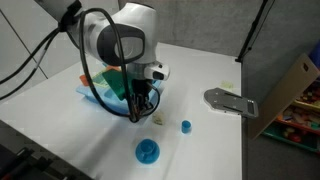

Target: Put the orange mug in the blue mug

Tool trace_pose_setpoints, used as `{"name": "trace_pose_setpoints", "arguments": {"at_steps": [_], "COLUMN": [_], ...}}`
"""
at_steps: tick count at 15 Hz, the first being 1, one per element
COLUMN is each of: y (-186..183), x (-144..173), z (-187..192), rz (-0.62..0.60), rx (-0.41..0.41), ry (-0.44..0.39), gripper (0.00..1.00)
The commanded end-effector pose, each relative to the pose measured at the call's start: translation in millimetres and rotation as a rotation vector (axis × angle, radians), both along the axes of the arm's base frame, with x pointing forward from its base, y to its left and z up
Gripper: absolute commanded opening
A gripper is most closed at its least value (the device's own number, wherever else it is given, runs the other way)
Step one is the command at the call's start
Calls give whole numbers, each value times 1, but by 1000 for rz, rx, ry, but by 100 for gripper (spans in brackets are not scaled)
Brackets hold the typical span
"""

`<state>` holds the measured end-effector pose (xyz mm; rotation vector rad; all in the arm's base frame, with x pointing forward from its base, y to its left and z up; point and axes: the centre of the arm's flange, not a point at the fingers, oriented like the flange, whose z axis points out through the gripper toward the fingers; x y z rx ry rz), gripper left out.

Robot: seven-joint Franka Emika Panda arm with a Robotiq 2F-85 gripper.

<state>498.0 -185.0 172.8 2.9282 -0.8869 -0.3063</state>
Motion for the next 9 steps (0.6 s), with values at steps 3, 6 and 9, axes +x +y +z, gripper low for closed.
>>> {"name": "trace_pose_setpoints", "arguments": {"at_steps": [3, 6, 9], "y": [1, 1, -9], "x": [0, -1, -5], "z": [0, 1, 2], "rz": [2, 8, 4], "rx": [1, 4, 14], "ry": [0, -3, -35], "gripper": [6, 3, 3]}}
